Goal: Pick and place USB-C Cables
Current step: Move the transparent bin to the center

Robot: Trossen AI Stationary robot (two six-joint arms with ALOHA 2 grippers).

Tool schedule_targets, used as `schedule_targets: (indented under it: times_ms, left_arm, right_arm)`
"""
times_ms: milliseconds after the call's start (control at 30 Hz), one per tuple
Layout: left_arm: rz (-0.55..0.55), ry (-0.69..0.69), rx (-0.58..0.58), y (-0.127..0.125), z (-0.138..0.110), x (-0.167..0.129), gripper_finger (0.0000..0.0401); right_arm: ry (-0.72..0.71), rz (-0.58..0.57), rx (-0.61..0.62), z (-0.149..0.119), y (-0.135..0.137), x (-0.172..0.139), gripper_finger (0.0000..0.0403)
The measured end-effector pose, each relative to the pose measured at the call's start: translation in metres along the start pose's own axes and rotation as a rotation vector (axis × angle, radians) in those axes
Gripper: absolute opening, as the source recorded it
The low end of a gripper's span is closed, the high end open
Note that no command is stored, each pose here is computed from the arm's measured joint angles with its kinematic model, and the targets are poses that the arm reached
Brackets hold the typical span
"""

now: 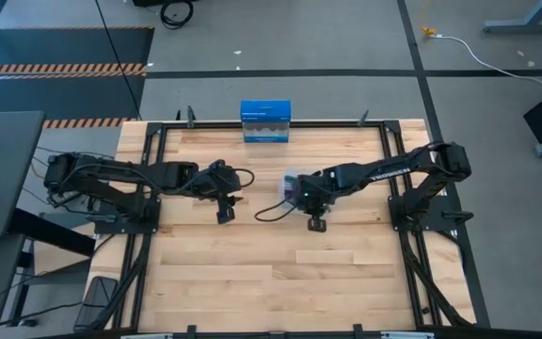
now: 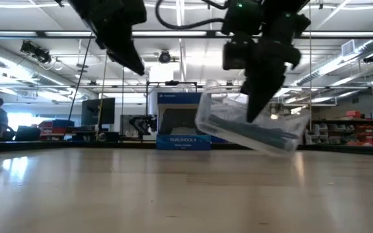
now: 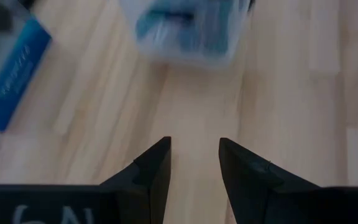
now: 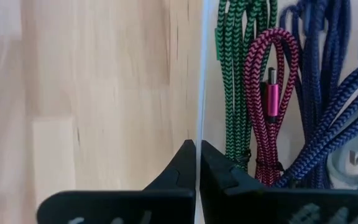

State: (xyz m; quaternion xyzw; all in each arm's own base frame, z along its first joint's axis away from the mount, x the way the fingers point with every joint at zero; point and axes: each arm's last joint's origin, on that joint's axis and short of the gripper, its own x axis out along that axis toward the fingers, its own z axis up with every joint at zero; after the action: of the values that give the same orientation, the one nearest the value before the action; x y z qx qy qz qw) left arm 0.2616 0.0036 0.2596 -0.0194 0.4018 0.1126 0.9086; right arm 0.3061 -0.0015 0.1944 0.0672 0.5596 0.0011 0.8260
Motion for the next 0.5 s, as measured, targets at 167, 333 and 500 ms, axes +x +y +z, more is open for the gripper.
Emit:
schedule_targets:
  times_ms: [167,333,500]
  left_arm:
    - [-0.006,-0.135,-0.013,0.001,0.012,-0.009,0.0142]
    - [-0.011,-0.159,-0.030,0.003,0.012,-0.020,0.0142]
    - [-0.020,-0.190,-0.054,0.004,0.011,-0.034,0.0142]
  right_arm:
    - [-0.020,0.001,-0.042,0.026,0.006,0.011,0.0002]
    - [0.060,0.003,-0.069,0.048,0.010,0.034,0.0002]
    - [0.056,0.022,-0.048,0.070,0.017,0.051,0.0002]
